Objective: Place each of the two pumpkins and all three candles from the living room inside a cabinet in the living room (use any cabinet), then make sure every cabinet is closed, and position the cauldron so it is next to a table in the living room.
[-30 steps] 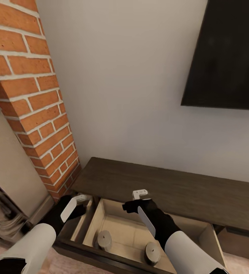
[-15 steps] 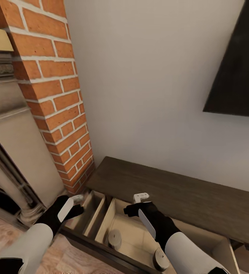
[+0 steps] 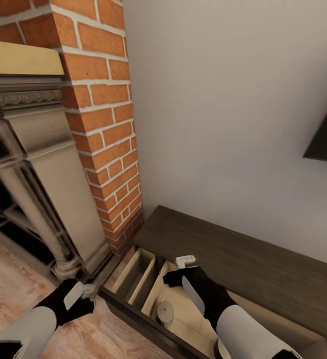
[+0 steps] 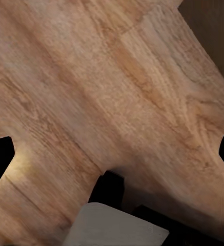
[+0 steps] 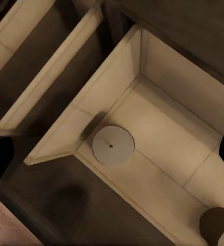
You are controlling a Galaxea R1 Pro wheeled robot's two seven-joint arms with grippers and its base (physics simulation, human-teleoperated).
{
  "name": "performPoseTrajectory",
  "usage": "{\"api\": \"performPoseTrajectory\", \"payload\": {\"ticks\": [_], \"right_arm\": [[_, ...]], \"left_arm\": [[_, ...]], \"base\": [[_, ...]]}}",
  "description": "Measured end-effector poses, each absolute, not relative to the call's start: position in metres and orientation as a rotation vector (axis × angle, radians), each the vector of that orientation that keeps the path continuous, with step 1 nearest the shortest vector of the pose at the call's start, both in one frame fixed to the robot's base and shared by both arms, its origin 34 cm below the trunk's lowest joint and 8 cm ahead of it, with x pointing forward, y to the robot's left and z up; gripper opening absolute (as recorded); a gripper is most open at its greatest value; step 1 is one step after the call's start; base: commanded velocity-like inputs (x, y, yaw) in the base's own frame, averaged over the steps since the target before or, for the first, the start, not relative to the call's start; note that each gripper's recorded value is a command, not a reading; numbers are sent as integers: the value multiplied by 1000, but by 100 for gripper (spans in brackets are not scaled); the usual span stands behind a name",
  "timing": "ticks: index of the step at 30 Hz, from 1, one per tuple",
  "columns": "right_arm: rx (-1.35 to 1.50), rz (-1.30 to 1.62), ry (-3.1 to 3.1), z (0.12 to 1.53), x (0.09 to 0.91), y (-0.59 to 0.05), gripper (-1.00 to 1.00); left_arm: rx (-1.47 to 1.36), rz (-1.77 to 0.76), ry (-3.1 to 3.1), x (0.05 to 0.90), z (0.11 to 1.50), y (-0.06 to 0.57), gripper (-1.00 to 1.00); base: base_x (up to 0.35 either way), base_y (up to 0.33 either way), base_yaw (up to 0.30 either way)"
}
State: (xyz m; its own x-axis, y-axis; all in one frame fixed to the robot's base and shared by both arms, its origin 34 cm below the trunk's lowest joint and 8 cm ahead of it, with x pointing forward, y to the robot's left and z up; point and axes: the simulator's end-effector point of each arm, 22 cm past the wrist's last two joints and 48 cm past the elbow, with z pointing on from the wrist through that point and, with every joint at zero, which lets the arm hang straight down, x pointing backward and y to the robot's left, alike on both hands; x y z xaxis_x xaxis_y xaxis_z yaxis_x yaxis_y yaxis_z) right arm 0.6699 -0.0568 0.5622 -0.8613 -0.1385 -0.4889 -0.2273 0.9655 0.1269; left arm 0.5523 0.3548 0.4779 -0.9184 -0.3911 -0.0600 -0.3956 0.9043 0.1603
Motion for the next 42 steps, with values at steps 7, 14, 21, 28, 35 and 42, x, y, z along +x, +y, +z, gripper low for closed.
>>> {"api": "performPoseTrajectory", "payload": {"ticks": [7,14,21,28,35,42], "right_arm": [[-260,237,2642,566,665,-60,100],[-260,238,2646,577,666,-60,100],[-260,241,2651,578,665,-60,100],[-258,248,2656,576,663,-59,100],[-255,252,2665,572,660,-59,100],[-256,247,2688,564,653,-61,100]], "left_arm": [[-702,184,3024,513,454,346,100],[-728,279,2952,484,447,359,100],[-730,403,2906,406,424,378,100],[-718,380,2979,356,409,347,100],[-726,376,2991,348,406,342,100],[-728,374,2992,348,406,341,100]], "base": [[0,0,279],[0,0,279],[0,0,279],[0,0,279],[0,0,279],[0,0,281]]}}
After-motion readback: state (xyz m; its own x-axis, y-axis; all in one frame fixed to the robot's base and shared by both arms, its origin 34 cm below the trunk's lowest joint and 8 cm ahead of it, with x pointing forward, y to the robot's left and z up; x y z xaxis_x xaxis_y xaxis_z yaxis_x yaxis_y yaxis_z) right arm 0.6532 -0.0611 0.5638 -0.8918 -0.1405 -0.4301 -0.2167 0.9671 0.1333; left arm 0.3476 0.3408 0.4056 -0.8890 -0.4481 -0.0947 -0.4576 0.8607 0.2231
